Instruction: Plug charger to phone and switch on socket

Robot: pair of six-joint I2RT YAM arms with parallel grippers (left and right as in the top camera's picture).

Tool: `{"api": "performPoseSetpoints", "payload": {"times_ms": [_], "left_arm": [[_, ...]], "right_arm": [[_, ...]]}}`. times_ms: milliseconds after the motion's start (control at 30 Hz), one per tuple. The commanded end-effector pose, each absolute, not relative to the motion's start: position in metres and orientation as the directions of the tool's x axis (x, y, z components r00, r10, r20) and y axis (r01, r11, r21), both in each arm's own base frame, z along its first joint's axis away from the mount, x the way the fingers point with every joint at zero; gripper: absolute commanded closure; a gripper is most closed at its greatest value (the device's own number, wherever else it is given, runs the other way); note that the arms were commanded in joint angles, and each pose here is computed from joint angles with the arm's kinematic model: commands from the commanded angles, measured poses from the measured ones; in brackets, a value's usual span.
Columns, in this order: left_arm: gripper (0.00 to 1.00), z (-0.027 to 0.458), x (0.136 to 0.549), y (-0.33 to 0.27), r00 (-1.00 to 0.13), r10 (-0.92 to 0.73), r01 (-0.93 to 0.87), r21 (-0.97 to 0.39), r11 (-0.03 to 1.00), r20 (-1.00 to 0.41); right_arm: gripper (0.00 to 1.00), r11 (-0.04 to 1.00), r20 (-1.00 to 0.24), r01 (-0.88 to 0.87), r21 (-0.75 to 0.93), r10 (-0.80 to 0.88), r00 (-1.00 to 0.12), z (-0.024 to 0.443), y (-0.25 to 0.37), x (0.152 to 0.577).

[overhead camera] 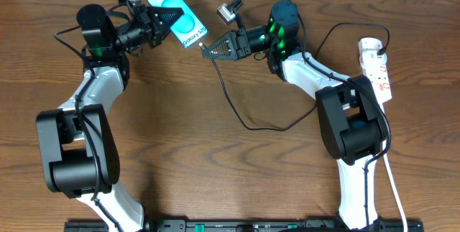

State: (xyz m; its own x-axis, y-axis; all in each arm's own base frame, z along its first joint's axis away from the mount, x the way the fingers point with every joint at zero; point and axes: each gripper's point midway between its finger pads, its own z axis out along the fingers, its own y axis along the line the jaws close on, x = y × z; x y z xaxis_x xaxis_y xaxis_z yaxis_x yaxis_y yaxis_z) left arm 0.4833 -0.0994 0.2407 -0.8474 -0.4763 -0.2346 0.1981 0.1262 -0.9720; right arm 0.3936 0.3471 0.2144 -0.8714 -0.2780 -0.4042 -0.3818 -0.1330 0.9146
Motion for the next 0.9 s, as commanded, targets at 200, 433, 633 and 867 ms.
{"api": "performPoseSetpoints", "payload": {"times_ms": [200, 433, 633, 867], "left_arm": [[0.93, 0.2502, 0.4783, -0.102, -0.848, -0.447, 0.251, -0.959, 0.135, -0.285], [0.93, 0.2502, 0.4783, -0.102, -0.852, -0.45, 0.235, -0.964, 0.127, -0.267], [0.93, 0.2504, 0.4795, -0.1014, -0.854, -0.46, 0.213, -0.97, 0.117, -0.243], [0.93, 0.2504, 0.4806, -0.1007, -0.851, -0.466, 0.211, -0.97, 0.118, -0.242]], "right_arm": [[0.99, -0.136, -0.411, -0.388, 0.912, -0.277, -0.869, 0.2185, 0.3468, 0.3944], [0.99, -0.134, -0.411, -0.389, 0.912, -0.27, -0.871, 0.2187, 0.3472, 0.3955], [0.99, -0.133, -0.411, -0.389, 0.912, -0.266, -0.872, 0.2188, 0.3475, 0.3963], [0.99, -0.13, -0.41, -0.39, 0.912, -0.257, -0.875, 0.219, 0.3479, 0.398]]}}
